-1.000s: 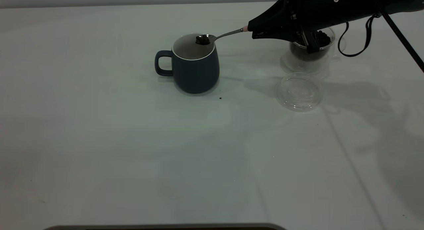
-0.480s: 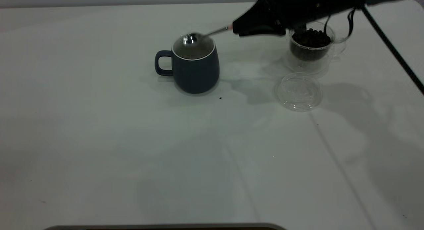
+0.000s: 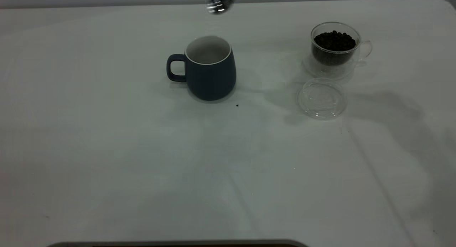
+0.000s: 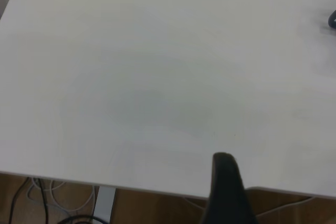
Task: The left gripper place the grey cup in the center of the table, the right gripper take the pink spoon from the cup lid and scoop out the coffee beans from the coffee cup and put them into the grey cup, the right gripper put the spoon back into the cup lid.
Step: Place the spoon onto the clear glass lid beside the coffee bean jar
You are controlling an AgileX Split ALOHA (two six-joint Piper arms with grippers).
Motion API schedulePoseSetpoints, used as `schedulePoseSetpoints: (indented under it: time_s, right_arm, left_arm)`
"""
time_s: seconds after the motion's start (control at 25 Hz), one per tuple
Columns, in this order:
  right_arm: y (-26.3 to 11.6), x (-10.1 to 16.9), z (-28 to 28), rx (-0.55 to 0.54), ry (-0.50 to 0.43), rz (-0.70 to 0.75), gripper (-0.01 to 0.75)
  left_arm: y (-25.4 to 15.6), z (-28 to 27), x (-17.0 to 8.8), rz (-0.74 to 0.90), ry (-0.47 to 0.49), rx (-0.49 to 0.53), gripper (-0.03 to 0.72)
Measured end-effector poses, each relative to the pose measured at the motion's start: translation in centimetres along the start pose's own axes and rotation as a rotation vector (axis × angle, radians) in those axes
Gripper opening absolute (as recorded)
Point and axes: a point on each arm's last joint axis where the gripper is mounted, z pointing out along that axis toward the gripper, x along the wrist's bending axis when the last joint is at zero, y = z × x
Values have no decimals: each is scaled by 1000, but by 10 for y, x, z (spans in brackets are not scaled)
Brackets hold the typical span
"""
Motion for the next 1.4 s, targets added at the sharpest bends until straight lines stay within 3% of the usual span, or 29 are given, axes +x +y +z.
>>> schedulePoseSetpoints:
  time_s: [0.24,0.52,0.92,1.4]
  right_arm:
    - [-62,-56,-57,9,-120,290,97]
    - [-116,-102,-64,25,-168,514,97]
    - [-154,-132,-37,25,-148,670,97]
    - [-169,-143,-21,-34,-124,801,97]
  left_arm:
    - [0,0,0,0,0,0,569]
    - [0,0,0,0,0,0,569]
    - [0,0,0,0,0,0,569]
    - [0,0,0,0,0,0,569]
